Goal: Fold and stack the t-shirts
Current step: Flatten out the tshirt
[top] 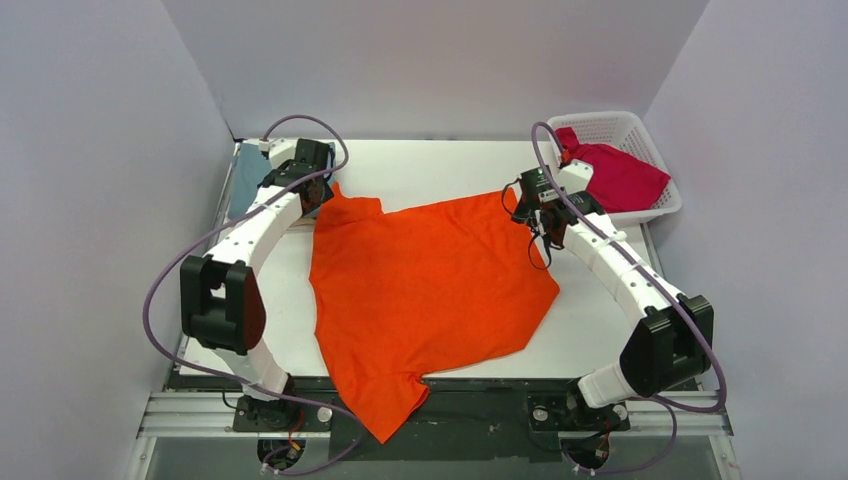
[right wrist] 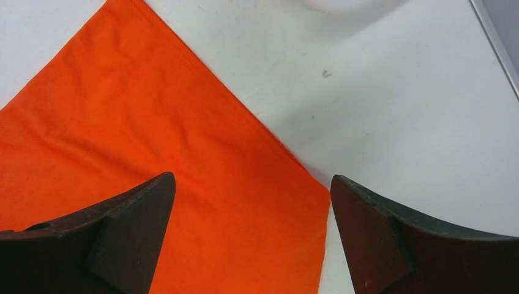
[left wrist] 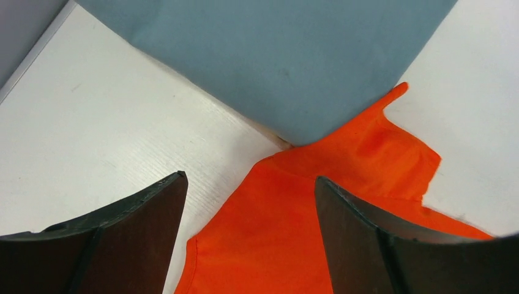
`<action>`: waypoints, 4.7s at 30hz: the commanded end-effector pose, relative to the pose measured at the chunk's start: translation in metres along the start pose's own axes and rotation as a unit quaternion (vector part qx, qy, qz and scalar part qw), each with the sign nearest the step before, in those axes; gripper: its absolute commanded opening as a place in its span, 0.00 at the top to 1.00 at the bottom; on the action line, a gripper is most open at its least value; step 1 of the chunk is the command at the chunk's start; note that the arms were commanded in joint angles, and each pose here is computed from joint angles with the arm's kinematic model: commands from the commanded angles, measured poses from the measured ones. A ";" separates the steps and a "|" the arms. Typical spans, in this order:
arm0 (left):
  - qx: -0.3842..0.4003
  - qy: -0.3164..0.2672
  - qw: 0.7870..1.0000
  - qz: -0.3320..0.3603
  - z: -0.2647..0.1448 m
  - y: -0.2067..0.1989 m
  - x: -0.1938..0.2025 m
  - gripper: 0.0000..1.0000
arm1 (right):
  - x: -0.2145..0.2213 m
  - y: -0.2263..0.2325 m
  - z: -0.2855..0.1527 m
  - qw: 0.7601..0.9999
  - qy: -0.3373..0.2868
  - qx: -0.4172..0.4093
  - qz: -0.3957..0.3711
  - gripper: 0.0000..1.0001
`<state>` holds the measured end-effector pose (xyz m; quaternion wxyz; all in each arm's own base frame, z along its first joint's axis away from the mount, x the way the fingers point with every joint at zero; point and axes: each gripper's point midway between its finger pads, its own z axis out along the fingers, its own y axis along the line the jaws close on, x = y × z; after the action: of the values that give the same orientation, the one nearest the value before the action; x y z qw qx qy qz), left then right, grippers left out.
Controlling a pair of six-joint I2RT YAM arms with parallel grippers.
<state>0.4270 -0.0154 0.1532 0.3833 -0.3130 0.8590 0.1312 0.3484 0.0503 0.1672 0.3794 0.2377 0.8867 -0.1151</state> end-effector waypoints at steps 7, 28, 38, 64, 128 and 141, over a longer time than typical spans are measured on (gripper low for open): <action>0.152 0.044 0.987 -0.017 -0.054 -0.027 0.032 0.12 | 0.055 0.028 0.005 0.989 0.090 -0.120 -0.011 0.08; 0.200 0.216 0.950 0.101 -0.054 -0.017 0.223 0.11 | 0.166 -0.074 0.022 0.984 0.164 -0.048 0.038 0.20; 0.174 0.204 0.957 0.108 -0.029 -0.026 0.216 0.11 | 0.192 -0.062 0.032 0.975 0.200 -0.060 0.079 0.91; 0.211 0.196 0.955 0.068 -0.081 0.007 0.197 0.11 | 0.117 0.161 -0.020 0.971 0.157 -0.092 -0.154 0.58; 0.214 0.190 0.954 0.091 -0.082 0.006 0.194 0.10 | 0.135 -0.150 -0.055 0.986 0.139 0.087 -0.017 0.24; 0.216 0.158 0.962 0.060 -0.060 -0.045 0.134 0.10 | 0.087 0.027 0.015 0.980 0.158 -0.114 -0.031 0.18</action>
<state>0.3268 -0.1425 0.1074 0.3000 -0.1852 0.9303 -0.1017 0.2788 0.0642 0.1104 0.2626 0.2169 0.9398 -0.0273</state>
